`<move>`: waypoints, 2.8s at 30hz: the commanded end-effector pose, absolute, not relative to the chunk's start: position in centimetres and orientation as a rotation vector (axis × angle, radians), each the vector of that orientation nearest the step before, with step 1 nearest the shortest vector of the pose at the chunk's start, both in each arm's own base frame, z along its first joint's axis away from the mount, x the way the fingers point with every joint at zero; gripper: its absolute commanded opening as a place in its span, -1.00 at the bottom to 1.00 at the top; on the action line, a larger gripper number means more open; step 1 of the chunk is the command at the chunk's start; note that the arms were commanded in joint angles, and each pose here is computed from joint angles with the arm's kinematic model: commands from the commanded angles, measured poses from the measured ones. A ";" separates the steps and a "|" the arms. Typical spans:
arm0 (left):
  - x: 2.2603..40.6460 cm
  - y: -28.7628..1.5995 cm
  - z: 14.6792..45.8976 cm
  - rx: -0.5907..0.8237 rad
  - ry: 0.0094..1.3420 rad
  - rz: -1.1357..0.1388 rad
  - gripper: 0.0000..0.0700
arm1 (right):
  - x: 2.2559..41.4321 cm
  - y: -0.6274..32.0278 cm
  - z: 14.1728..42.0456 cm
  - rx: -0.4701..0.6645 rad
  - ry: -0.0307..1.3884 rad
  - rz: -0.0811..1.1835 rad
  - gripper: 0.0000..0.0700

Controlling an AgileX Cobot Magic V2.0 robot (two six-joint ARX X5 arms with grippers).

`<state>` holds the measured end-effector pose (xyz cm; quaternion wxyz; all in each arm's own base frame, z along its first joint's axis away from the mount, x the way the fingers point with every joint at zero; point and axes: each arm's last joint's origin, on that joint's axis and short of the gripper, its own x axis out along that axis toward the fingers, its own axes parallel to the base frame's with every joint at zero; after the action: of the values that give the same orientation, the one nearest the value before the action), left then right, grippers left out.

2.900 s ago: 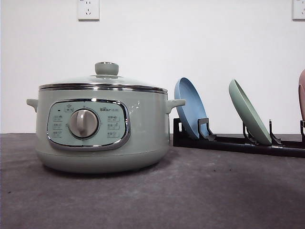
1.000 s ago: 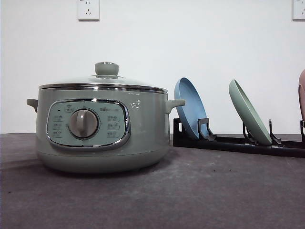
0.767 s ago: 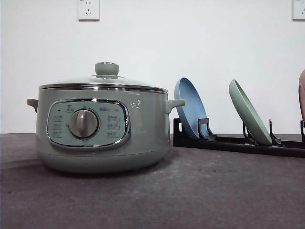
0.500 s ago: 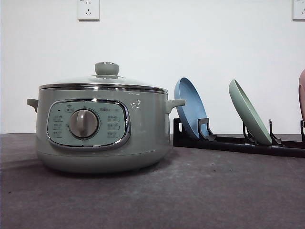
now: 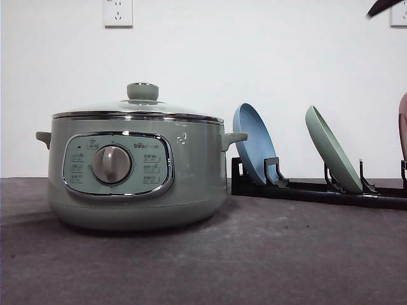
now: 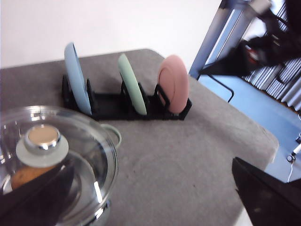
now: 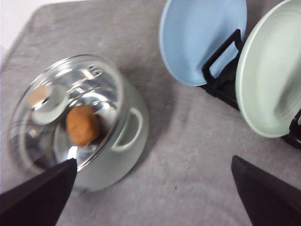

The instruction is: Transfer potato from steamer to green plate

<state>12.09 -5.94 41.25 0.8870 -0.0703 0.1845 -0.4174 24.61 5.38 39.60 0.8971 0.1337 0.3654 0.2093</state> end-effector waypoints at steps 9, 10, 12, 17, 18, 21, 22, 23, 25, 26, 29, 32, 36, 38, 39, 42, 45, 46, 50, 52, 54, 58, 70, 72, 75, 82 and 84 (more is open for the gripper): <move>12.0 -6.0 41.7 -0.139 0.387 -0.878 1.00 | 35.4 5.8 36.3 0.294 0.839 0.377 0.90; 12.0 -6.0 41.6 -0.140 0.388 -0.878 1.00 | 36.1 5.8 36.0 0.294 0.832 0.376 0.90; 12.0 -6.0 41.6 -0.140 0.392 -0.878 1.00 | 37.3 5.8 35.3 0.291 0.811 0.361 0.90; 12.0 -6.0 41.5 -0.142 0.410 -0.876 1.00 | 39.4 5.5 33.7 0.286 0.781 0.326 0.83; 11.9 -6.0 41.4 -0.143 0.416 -0.875 1.00 | 39.7 5.4 33.5 0.285 0.778 0.324 0.76; 11.8 -5.9 41.3 -0.144 0.432 -0.873 1.00 | 40.4 5.2 33.0 0.285 0.754 0.321 0.73; 11.8 -5.9 41.2 -0.145 0.438 -0.873 1.00 | 40.6 5.2 32.9 0.285 0.746 0.320 0.73; 11.8 -5.9 41.2 -0.146 0.445 -0.872 1.00 | 40.7 5.1 33.0 0.286 0.736 0.318 0.72; 11.7 -5.9 41.0 -0.147 0.463 -0.870 1.00 | 41.0 4.8 32.9 0.293 0.721 0.309 0.71; 11.7 -5.9 41.0 -0.148 0.471 -0.869 1.00 | 41.0 4.7 32.9 0.297 0.718 0.305 0.69; 11.6 -5.9 40.8 -0.149 0.488 -0.867 1.00 | 41.3 4.5 32.6 0.306 0.718 0.297 0.52; 11.6 -5.9 40.8 -0.150 0.489 -0.867 1.00 | 41.7 4.5 32.0 0.313 0.730 0.293 0.51; 11.6 -5.9 40.8 -0.150 0.489 -0.867 1.00 | 42.1 4.5 31.3 0.316 0.741 0.294 0.48; 11.6 -5.9 40.8 -0.150 0.489 -0.867 1.00 | 42.4 4.6 31.0 0.317 0.739 0.295 0.36; 11.6 -5.8 40.8 -0.150 0.489 -0.867 1.00 | 42.5 4.6 30.9 0.317 0.739 0.295 0.26; 11.6 -5.9 40.8 -0.150 0.489 -0.867 1.00 | 42.8 4.6 30.5 0.317 0.744 0.294 0.10; 11.6 -5.9 40.8 -0.150 0.489 -0.867 1.00 | 43.1 4.6 30.0 0.319 0.754 0.291 0.09; 11.6 -5.9 40.8 -0.150 0.489 -0.867 1.00 | 43.1 4.5 29.8 0.319 0.758 0.289 0.04; 11.6 -5.9 40.8 -0.150 0.489 -0.867 1.00 | 43.4 4.5 29.2 0.321 0.775 0.285 -0.40; 11.6 -5.9 40.8 -0.150 0.489 -0.867 1.00 | 43.4 4.5 29.1 0.323 0.779 0.284 -0.56; 11.6 -5.9 40.8 -0.150 0.489 -0.867 1.00 | 43.4 4.5 29.0 0.324 0.780 0.283 -0.80; 11.6 -5.8 40.8 -0.150 0.490 -0.867 1.00 | 43.3 4.5 29.3 0.326 0.774 0.284 -1.00; 11.6 -5.8 40.7 -0.141 0.493 -0.868 1.00 | 39.6 4.4 35.8 0.367 0.634 0.410 -1.00; 11.6 -5.8 40.7 -0.138 0.492 -0.869 1.00 | 38.3 4.5 37.4 0.368 0.605 0.447 -1.00; 11.6 -5.8 40.7 -0.136 0.491 -0.870 1.00 | 35.8 4.7 39.8 0.349 0.570 0.483 -1.00; 11.6 -5.8 40.7 -0.134 0.494 -0.870 1.00 | 28.5 5.4 44.3 0.152 0.517 0.575 -1.00; 11.6 -5.8 40.7 -0.134 0.498 -0.869 1.00 | 26.4 5.6 45.1 0.096 0.518 0.607 -1.00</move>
<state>11.71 -5.80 39.98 0.8738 -0.0738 0.2545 -0.4078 27.02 5.45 44.21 0.9157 0.0938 0.2760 0.2764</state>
